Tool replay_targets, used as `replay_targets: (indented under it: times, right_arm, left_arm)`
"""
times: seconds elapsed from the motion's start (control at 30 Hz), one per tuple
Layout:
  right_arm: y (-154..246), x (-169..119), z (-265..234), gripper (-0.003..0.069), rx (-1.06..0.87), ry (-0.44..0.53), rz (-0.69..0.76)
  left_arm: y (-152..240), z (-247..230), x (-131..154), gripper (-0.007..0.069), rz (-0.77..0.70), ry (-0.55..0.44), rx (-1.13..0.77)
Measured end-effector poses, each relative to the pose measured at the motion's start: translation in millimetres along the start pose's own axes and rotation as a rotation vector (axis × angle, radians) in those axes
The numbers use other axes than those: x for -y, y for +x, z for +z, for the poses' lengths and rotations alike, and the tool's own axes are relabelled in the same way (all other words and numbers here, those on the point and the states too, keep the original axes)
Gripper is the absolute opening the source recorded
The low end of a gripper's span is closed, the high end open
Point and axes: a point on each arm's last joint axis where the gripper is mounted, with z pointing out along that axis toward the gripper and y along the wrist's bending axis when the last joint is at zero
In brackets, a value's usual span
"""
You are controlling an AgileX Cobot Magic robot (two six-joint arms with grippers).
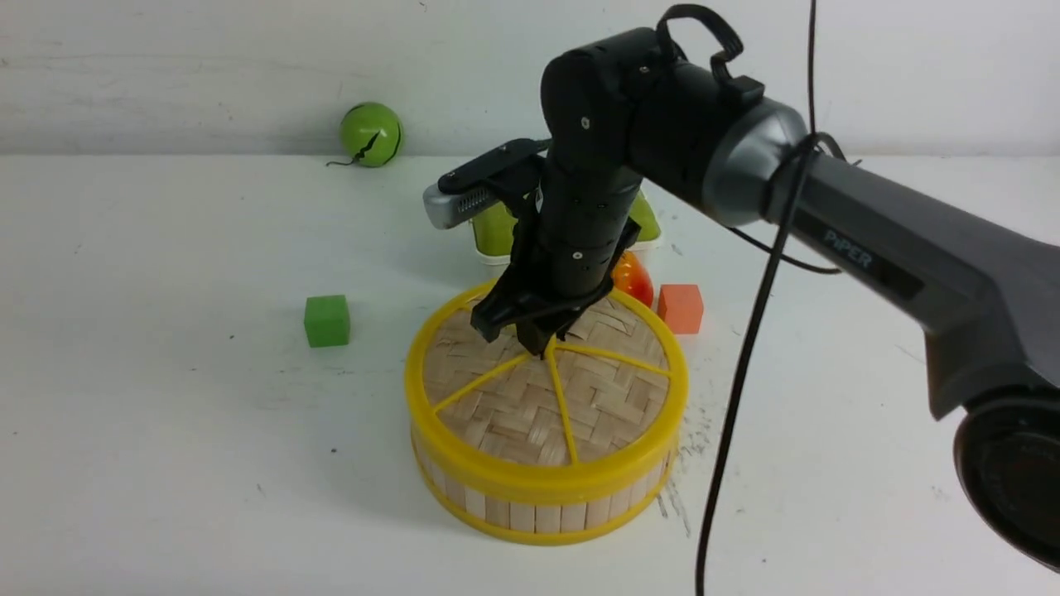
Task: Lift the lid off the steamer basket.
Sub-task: Use the right arm to lift the lid of the steamer, then use the right arm to place the steamer lid on the table
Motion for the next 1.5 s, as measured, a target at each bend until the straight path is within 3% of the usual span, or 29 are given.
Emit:
replay_targets:
  times: [0.03, 0.17, 0.33, 0.43, 0.53, 0.63, 0.8, 1.3, 1.4, 1.5]
  right_arm:
    - [0, 0, -2, 0.0094, 0.004, 0.000, 0.001]
    - [-1, -2, -29, 0.0105, 0.053, 0.002, -0.001]
    - [10, 5, -109, 0.0105, 0.194, 0.022, 0.017]
    - [32, 23, -148, 0.0105, 0.233, 0.046, 0.064]
    - [82, 65, -169, 0.0105, 0.179, 0.107, 0.188]
    - [115, 92, -160, 0.0105, 0.099, 0.140, 0.263]
    - [169, 135, -100, 0.0105, -0.036, 0.163, 0.431]
    - [178, 160, -9, 0.0106, -0.055, 0.153, 0.468]
    - [177, 160, -7, 0.0142, -0.053, 0.145, 0.475]
    - [176, 157, -14, 0.0258, -0.034, 0.130, 0.492]
  left_arm:
    - [0, 0, 0, 0.0239, 0.000, 0.000, 0.000]
    - [0, 0, 0, 0.0239, 0.000, 0.000, 0.000]
    - [0, 0, 0, 0.0239, 0.000, 0.000, 0.000]
    - [0, 0, 0, 0.0239, 0.000, 0.000, 0.000]
    - [0, 0, 0, 0.0239, 0.000, 0.000, 0.000]
    - [0, 0, 0, 0.0239, 0.000, 0.000, 0.000]
    - [0, 0, 0, 0.0239, 0.000, 0.000, 0.000]
    - [0, 0, 0, 0.0239, 0.000, 0.000, 0.000]
    - [0, 0, 0, 0.0239, 0.000, 0.000, 0.000]
    - [0, 0, 0, 0.0239, 0.000, 0.000, 0.000]
